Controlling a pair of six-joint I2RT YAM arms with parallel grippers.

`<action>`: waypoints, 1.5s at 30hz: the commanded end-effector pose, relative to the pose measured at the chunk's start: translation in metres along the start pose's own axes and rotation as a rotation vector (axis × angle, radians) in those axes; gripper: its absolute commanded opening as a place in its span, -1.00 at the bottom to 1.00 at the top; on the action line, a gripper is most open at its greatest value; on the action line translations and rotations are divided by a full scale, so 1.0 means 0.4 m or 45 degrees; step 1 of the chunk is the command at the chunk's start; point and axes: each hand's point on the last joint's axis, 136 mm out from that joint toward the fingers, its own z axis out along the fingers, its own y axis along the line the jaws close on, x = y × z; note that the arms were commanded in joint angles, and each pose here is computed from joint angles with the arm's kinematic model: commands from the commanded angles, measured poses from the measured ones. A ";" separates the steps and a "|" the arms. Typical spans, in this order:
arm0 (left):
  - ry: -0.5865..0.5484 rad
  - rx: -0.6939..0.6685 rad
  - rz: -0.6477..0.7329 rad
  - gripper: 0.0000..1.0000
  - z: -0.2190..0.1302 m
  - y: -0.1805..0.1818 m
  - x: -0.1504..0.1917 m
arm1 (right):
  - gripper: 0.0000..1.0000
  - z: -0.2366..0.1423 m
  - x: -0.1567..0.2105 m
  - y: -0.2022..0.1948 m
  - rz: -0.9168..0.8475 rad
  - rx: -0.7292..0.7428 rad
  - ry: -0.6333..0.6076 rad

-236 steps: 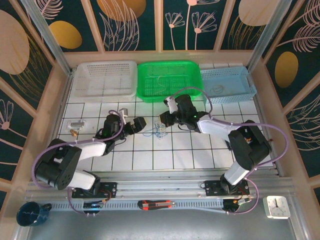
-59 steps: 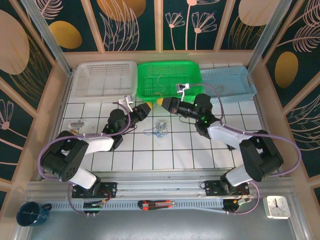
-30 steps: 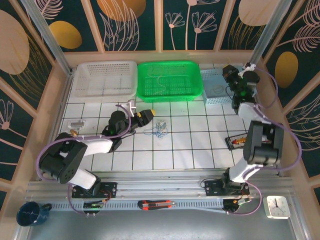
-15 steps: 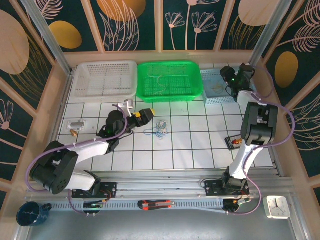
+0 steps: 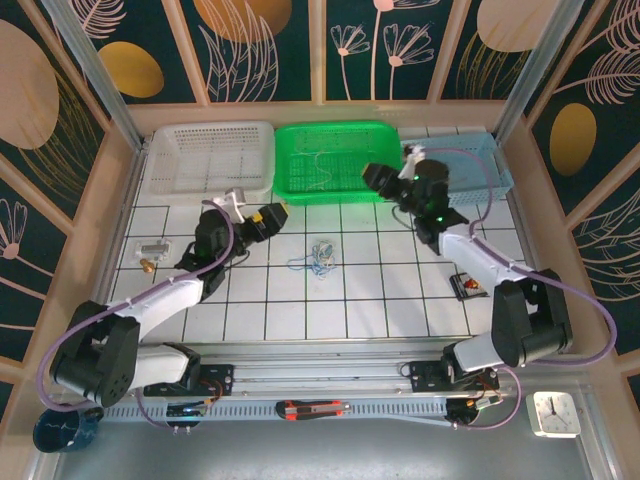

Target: Untangle the cables

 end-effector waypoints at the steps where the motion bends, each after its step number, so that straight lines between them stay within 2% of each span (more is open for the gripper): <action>1: 0.051 -0.032 0.056 0.98 -0.005 -0.006 -0.006 | -0.03 0.004 0.173 -0.028 -0.133 0.084 0.220; 7: 0.177 -0.048 -0.006 0.98 0.014 0.035 0.059 | 0.00 -0.005 0.374 0.021 -0.329 0.063 0.459; 12: 0.312 -0.044 -0.033 0.97 0.029 0.066 0.127 | 0.00 0.001 0.462 0.033 -0.410 0.074 0.557; 15: 0.380 -0.103 0.020 0.83 0.027 0.095 0.154 | -0.01 0.015 0.493 0.025 -0.417 0.087 0.584; 19: 0.504 -0.300 0.198 0.61 0.015 0.153 0.200 | -0.04 0.034 0.507 -0.005 -0.416 0.136 0.580; 25: 0.663 -0.434 0.413 0.38 0.021 0.175 0.285 | -0.08 0.047 0.524 -0.055 -0.421 0.216 0.582; 30: 0.726 -0.506 0.535 0.39 0.034 0.202 0.320 | -0.09 0.044 0.526 -0.091 -0.393 0.261 0.571; 38: 0.758 -0.432 0.613 0.40 0.064 0.181 0.332 | -0.11 0.039 0.524 -0.123 -0.346 0.285 0.563; 45: 0.784 -0.371 0.625 0.30 0.093 0.165 0.352 | -0.12 0.040 0.524 -0.122 -0.331 0.276 0.565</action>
